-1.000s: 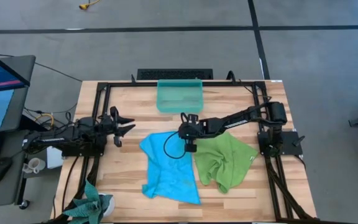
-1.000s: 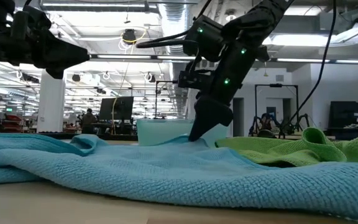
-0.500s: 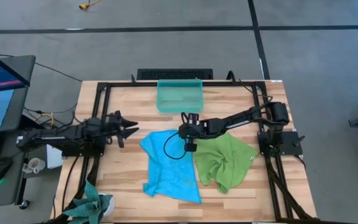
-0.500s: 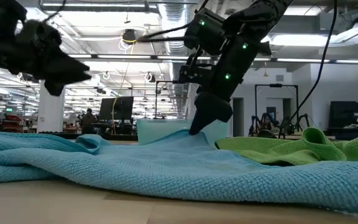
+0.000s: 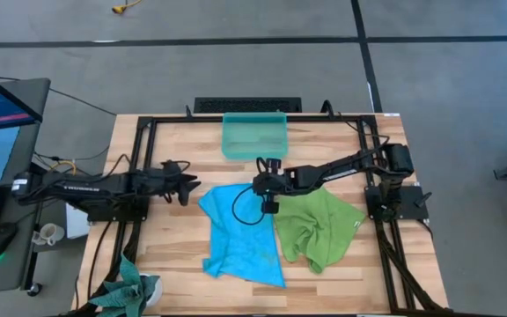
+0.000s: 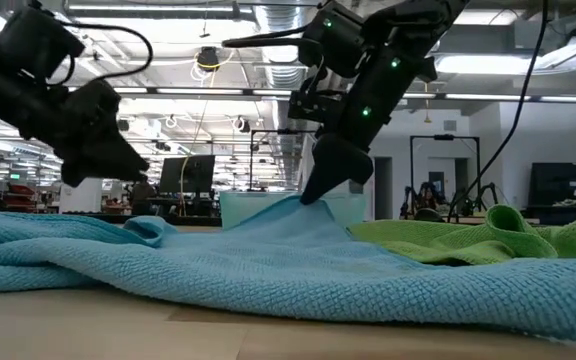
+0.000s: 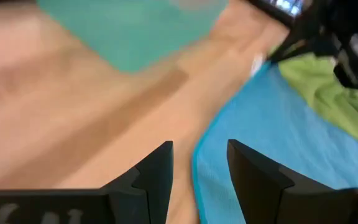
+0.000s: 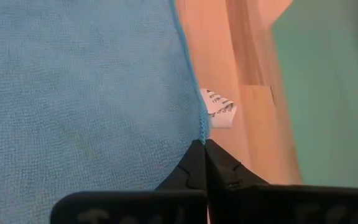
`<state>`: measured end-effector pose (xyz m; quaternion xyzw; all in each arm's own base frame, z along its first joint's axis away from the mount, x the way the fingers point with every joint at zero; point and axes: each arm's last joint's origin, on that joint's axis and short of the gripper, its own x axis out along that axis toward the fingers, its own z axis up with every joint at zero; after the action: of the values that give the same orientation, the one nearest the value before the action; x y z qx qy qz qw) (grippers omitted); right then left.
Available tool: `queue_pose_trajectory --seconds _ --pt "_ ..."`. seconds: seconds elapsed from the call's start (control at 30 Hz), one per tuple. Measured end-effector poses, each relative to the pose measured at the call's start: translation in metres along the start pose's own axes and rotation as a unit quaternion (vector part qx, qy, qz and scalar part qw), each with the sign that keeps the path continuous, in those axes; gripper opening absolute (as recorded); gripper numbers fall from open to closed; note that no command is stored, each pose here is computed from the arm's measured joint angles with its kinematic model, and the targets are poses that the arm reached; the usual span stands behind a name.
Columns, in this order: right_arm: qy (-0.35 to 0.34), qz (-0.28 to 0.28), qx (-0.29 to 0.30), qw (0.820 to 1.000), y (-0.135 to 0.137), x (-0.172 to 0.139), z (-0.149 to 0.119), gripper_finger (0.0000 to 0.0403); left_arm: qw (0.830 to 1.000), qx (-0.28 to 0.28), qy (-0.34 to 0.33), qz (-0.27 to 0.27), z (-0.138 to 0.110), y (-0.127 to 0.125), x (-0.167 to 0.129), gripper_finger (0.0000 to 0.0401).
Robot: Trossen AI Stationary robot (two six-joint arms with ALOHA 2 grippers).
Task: Roll microfiber towels into tight, uniform cylinder then place into a basket
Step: Fold the blue microfiber cloth
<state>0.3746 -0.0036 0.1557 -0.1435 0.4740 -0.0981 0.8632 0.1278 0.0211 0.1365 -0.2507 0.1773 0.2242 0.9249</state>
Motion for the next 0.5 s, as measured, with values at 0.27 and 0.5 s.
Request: queue_pose_trajectory --seconds 0.27,0.5 --pt "0.001 0.000 0.000 1.000 -0.001 0.000 0.000 0.0006 0.998 -0.041 0.056 -0.007 -0.008 -0.001 0.012 0.0143" --pt "0.001 0.000 -0.002 1.000 -0.001 0.000 0.000 0.0006 0.994 -0.052 0.091 0.000 -0.011 -0.003 0.023 0.0143"
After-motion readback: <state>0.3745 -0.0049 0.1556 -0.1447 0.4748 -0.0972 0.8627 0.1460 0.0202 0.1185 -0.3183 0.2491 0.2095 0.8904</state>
